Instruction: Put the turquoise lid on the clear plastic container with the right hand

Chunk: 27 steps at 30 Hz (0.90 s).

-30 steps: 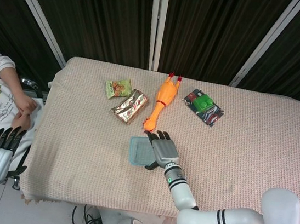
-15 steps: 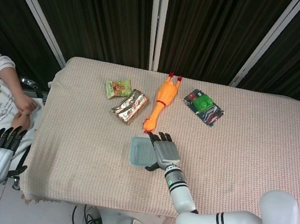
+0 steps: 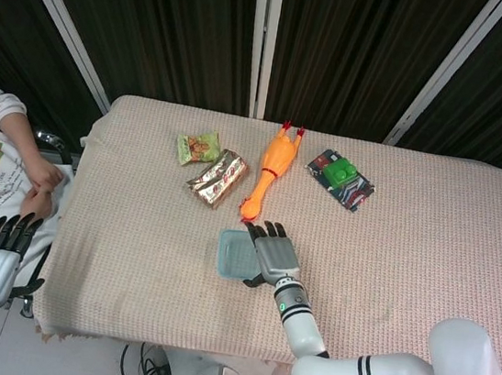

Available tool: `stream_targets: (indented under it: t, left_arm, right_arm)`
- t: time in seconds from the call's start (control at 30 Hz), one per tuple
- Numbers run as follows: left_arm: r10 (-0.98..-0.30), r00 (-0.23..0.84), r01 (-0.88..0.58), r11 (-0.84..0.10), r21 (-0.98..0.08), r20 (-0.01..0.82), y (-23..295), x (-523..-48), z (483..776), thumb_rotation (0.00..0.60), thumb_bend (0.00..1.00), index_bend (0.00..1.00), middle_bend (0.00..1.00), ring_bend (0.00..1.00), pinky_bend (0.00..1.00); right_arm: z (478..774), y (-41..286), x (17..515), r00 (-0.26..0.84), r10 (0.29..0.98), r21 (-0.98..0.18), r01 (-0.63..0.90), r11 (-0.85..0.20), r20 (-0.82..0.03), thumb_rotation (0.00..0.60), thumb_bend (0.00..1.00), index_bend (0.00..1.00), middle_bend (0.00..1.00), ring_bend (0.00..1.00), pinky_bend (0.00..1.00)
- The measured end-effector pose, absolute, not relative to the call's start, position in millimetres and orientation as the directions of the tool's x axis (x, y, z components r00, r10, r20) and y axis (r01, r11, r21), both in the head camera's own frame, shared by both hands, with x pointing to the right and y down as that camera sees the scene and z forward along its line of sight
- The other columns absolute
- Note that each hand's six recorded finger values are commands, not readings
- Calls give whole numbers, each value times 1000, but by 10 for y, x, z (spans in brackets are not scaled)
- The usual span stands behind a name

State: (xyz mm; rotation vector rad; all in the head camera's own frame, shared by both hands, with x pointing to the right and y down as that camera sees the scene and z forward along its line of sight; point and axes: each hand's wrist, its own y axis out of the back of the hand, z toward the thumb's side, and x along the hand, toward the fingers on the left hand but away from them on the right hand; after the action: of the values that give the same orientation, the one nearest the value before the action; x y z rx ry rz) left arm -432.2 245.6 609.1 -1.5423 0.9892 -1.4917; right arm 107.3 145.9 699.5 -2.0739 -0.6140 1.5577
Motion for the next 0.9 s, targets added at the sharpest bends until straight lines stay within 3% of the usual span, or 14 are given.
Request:
stream_targets:
  t: [0.33, 0.67, 0.9]
  left_arm:
    - [-911, 17, -25, -412, -911, 412, 2456, -4320, 6103, 600, 37, 61, 23, 0, 0]
    - [-910, 15, -24, -414, -910, 414, 2459, -4317, 6101, 600, 37, 61, 23, 0, 0]
    - [-910, 13, -21, -415, -910, 414, 2465, -4315, 6096, 600, 37, 61, 23, 0, 0]
  right_arm:
    - [6976, 1445, 1125, 260, 613, -617, 73, -783, -747, 600, 47, 0, 287, 0, 0]
    - [6923, 1439, 1129, 287, 623, -628, 86, -774, -728, 600, 3, 0, 156, 0, 0]
    - [6870, 1445, 1155, 308, 627, -636, 84, -768, -716, 600, 0, 0, 140, 0, 0]
